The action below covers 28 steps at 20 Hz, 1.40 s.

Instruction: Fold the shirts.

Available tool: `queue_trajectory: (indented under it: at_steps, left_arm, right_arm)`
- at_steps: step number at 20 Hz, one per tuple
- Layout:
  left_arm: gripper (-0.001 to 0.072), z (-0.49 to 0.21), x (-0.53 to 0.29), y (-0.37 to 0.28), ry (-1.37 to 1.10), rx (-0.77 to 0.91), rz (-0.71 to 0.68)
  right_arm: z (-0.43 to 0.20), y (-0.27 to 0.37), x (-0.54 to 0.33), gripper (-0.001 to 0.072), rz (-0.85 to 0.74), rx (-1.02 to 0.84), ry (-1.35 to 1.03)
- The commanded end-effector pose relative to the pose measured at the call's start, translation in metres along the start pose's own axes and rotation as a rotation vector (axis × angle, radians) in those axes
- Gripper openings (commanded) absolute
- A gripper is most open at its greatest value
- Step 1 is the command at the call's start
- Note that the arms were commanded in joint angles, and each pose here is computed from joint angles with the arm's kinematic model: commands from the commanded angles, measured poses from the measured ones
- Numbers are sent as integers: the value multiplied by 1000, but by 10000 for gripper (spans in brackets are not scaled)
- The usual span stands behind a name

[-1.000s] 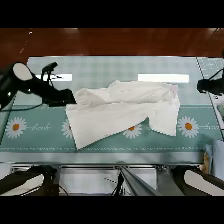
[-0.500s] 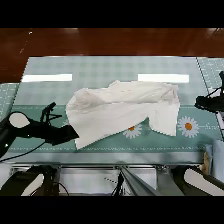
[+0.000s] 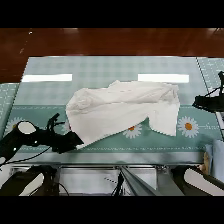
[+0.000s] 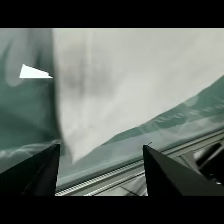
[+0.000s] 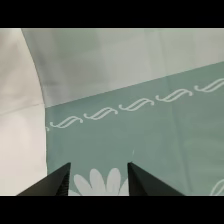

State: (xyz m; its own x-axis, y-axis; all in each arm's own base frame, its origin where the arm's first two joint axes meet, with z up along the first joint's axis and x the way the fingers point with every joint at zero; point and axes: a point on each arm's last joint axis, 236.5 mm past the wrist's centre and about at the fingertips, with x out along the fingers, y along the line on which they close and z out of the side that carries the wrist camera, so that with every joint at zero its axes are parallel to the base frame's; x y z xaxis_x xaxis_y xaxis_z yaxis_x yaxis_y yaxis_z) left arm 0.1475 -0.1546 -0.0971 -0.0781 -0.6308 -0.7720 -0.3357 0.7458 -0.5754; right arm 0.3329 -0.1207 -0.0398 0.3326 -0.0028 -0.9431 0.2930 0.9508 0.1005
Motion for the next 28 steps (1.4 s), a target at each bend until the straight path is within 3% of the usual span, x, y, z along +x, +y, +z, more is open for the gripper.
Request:
queue_trajectory:
  at_steps: [1,3,5,6,11,15,19,22,27,28]
  left_arm:
    - [624,25,22,-10,-61,-48,-73]
    - [588,25,40,-12,-28,-77,-89]
    - [89,21,51,-3,11,-108,-71]
    - [26,21,53,-1,15,-96,-66]
    - [26,20,50,-5,12,-66,-77]
    - [26,22,46,-10,-7,-46,-87]
    - [26,21,45,-11,-6,-43,-90]
    - [26,21,45,-12,-5,-38,-91]
    - [27,21,45,-12,-4,-39,-92]
    - [26,21,45,-12,-5,-38,-92]
  right_arm:
    - [-2,2,0,457,7,2,6]
    - [-2,2,0,457,7,2,8]
    - [-3,1,0,468,5,-4,14]
    - [-3,0,0,484,2,-6,13]
    - [1,-8,6,484,16,45,-1]
    - [10,12,22,554,249,239,-12]
    - [13,37,48,553,403,347,26]
    - [15,48,65,546,459,392,40]
    - [17,50,90,526,420,400,32]
    - [14,58,95,455,423,384,47]
